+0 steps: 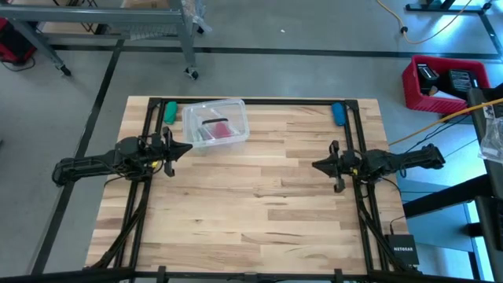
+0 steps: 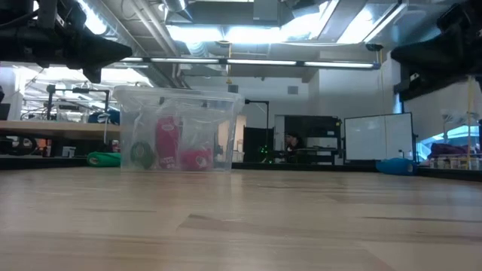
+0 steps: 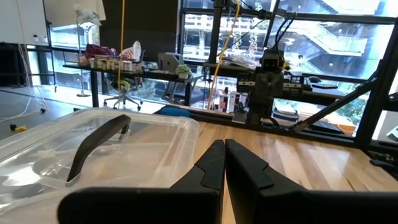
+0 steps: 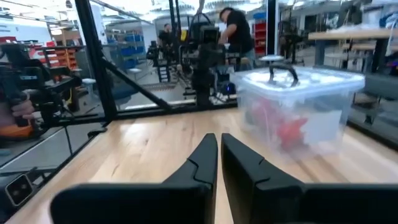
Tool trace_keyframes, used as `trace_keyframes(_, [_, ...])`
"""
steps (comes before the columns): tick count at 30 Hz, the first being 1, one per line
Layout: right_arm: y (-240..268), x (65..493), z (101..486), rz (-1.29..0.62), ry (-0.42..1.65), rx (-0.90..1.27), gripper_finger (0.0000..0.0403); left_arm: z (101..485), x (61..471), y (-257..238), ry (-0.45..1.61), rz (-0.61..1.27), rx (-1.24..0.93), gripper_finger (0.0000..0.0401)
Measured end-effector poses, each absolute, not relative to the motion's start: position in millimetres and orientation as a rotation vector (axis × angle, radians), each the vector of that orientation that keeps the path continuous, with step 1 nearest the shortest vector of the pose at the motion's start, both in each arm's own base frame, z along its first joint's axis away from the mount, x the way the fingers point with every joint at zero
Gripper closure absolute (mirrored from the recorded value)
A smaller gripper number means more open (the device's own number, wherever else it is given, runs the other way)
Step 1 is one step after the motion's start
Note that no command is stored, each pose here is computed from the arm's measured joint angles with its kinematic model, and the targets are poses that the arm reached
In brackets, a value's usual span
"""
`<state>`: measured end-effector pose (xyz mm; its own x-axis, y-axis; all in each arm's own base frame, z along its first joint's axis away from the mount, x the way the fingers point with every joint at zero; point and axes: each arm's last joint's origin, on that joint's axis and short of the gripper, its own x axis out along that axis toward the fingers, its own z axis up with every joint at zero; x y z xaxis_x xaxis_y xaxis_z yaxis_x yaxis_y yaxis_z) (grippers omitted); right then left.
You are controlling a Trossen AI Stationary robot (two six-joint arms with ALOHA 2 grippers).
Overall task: Roll bandage
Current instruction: Return to Home Position
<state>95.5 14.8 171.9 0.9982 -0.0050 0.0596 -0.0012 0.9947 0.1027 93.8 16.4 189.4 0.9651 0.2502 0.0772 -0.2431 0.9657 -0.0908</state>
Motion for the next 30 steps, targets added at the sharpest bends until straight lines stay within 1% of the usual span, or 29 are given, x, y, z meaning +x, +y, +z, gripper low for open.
trace_keyframes(6, [15,95,171,0.026,-0.055,0.030,0.0377,189,94,16,-0.080,0.236,-0.070,0.0396])
trace_keyframes(11, [9,96,170,0.000,-0.044,-0.003,0.0377,189,94,16,-0.081,0.229,-0.065,0.0396])
trace_keyframes(17, [3,97,169,0.091,-0.031,0.001,0.0377,189,94,14,-0.079,0.162,-0.058,0.0396])
trace_keyframes(21, [-2,97,168,0.006,-0.020,-0.002,0.0377,187,93,15,-0.095,0.197,-0.078,0.0396])
trace_keyframes(24, [-3,98,168,-0.049,-0.013,-0.008,0.0377,169,96,15,-0.051,0.206,-0.150,0.0396])
trace_keyframes(25, [-4,98,168,-0.064,-0.015,-0.011,0.0377,169,96,16,-0.046,0.212,-0.160,0.0396])
trace_keyframes(27, [-4,98,168,-0.071,-0.017,-0.012,0.0377,170,96,15,-0.054,0.200,-0.122,0.0396])
trace_keyframes(30, [-4,98,168,-0.059,-0.015,-0.012,0.0377,179,95,14,-0.138,0.177,-0.041,0.0396])
